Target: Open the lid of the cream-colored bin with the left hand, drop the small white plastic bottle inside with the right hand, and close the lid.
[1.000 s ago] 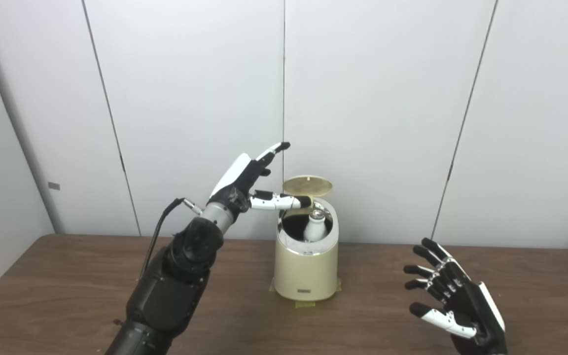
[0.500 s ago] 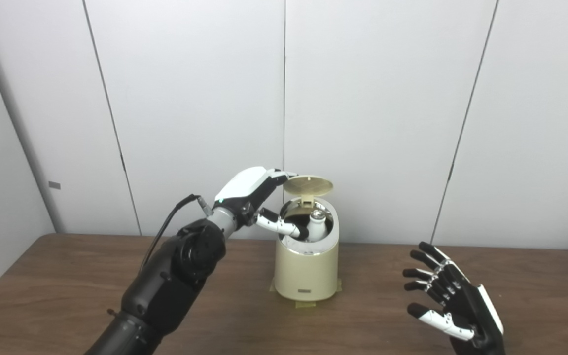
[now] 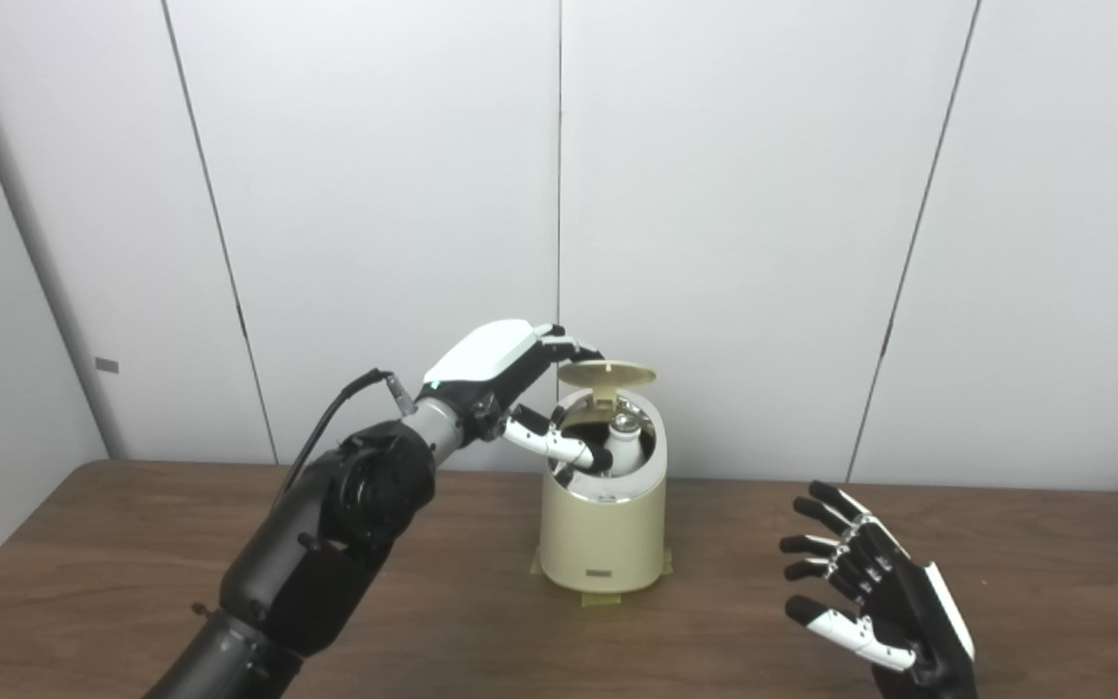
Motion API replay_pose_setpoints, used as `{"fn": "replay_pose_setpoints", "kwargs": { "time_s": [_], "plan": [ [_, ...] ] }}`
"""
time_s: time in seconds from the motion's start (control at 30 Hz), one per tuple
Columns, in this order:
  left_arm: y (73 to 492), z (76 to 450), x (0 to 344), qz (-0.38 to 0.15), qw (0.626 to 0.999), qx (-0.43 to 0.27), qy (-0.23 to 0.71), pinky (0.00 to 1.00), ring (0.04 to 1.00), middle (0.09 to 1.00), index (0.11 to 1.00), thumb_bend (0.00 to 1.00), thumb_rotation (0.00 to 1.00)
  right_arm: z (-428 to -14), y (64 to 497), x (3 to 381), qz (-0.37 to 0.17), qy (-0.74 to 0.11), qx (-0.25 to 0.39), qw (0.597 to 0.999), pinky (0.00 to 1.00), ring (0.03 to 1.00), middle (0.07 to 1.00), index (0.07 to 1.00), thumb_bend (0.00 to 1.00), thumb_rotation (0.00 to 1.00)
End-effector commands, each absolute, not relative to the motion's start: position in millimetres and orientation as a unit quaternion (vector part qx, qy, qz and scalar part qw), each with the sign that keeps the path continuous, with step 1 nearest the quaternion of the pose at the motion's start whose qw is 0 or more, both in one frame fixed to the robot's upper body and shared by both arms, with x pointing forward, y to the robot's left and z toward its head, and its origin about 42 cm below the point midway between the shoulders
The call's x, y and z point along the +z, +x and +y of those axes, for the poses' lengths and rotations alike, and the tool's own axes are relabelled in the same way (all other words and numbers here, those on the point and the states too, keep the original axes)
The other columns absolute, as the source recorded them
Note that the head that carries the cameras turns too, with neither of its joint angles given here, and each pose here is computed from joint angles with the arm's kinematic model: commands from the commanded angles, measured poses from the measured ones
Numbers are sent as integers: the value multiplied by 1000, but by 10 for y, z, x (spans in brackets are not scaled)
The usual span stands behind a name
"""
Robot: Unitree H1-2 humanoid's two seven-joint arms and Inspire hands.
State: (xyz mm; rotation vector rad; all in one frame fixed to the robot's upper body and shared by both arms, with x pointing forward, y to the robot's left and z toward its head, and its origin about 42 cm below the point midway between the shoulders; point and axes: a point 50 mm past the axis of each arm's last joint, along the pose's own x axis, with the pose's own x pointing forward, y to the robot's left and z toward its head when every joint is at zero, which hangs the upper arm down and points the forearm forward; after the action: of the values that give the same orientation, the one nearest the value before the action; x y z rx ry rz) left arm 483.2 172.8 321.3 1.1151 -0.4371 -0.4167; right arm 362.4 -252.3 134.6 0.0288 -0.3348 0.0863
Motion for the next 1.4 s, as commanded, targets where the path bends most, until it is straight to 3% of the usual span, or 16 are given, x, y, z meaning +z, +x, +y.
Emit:
{"fn": "replay_pose_setpoints", "kwargs": {
  "time_s": [0.0, 0.43, 0.67, 0.83, 1.37],
  "plan": [
    [4785, 1703, 3532, -253, 790, -185, 527, 1000, 975, 835, 815, 1000, 442, -2474, 3668, 1469, -191, 18, 42, 980, 541, 648, 799, 804, 858, 272],
    [4617, 1751, 3474, -261, 750, -209, 571, 1000, 976, 836, 816, 981, 415, -2403, 3673, 1521, -200, 20, 41, 979, 504, 619, 785, 799, 845, 247],
    [4605, 1755, 3395, -262, 727, -209, 599, 1000, 964, 828, 812, 1000, 483, -2408, 3671, 1519, -196, 20, 37, 980, 521, 620, 786, 801, 855, 259],
    [4594, 1744, 3364, -262, 698, -204, 634, 1000, 956, 832, 812, 977, 384, -2382, 3660, 1559, -194, 26, 38, 980, 514, 620, 786, 798, 866, 260],
    [4541, 1701, 3274, -273, 663, -215, 663, 1000, 956, 812, 807, 985, 391, -2353, 3645, 1593, -188, 23, 39, 981, 513, 614, 788, 796, 882, 260]
  ]
}}
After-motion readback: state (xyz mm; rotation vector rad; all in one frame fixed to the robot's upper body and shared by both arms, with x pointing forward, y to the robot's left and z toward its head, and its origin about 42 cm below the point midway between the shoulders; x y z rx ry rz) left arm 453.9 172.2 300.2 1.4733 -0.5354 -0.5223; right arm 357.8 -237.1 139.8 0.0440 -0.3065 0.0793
